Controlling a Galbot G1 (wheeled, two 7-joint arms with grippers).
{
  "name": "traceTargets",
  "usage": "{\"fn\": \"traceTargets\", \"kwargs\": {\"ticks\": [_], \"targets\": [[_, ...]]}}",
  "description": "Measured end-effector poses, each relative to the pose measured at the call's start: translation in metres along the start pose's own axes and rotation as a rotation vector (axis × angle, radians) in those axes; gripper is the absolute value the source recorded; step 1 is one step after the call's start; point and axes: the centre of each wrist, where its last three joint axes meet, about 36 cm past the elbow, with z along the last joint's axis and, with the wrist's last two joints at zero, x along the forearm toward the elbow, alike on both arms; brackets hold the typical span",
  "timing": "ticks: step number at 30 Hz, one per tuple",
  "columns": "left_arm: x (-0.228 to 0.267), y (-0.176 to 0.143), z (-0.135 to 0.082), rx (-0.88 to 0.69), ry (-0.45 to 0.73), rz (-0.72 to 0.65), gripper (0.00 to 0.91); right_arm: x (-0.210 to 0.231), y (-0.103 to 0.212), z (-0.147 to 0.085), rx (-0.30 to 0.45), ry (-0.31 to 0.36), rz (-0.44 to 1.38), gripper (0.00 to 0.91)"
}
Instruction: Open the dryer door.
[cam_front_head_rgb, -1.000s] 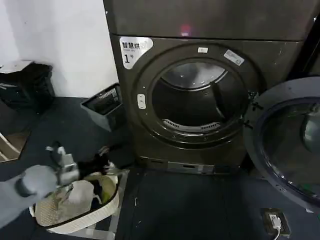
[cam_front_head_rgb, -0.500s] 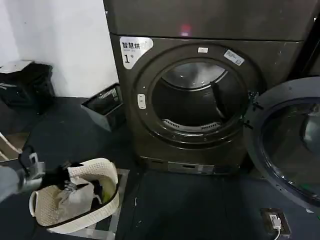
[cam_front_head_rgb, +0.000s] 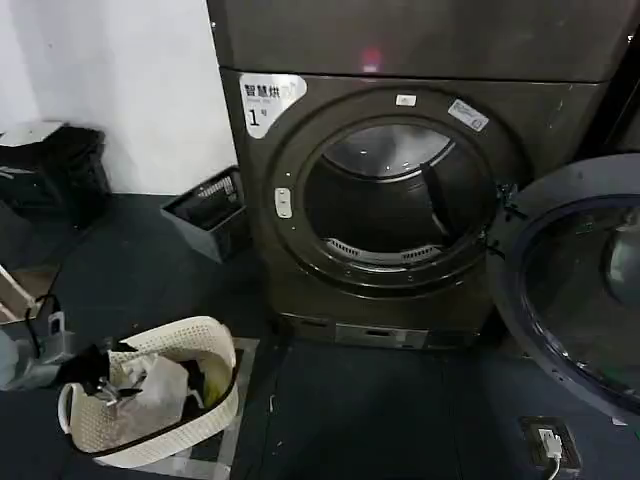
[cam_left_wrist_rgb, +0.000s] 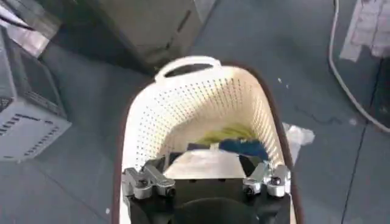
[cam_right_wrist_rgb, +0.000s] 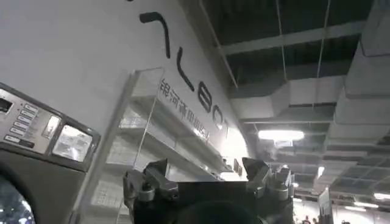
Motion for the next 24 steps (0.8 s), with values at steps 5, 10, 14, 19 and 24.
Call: {"fn": "traceTargets", "kwargs": {"ticks": [5, 10, 14, 19, 24], "targets": [[0.001, 0.000, 0.000, -0.010, 0.018, 0.008, 0.907, 0.000, 0.000, -0.001, -0.002, -0.003, 0.000, 0.907], [0.001, -0.001, -0.002, -0.019, 0.012, 0.026, 0.907, 0.001, -0.001, 0.000, -0.002, -0.001, 0.002, 0.907], [0.002, -0.001, -0.001, -0.023, 0.019, 0.024, 0.907, 0.002, 0.000, -0.001, -0.002, -0.003, 0.000, 0.907], [0.008, 0.002, 0.001, -0.067, 0.047, 0.061, 0.907, 0.002, -0.001, 0.000, -0.003, -0.002, 0.003, 0.907], [0.010, 0.003, 0.001, -0.093, 0.063, 0.074, 0.907, 0.002, 0.001, -0.001, -0.006, -0.004, 0.000, 0.907]]}}
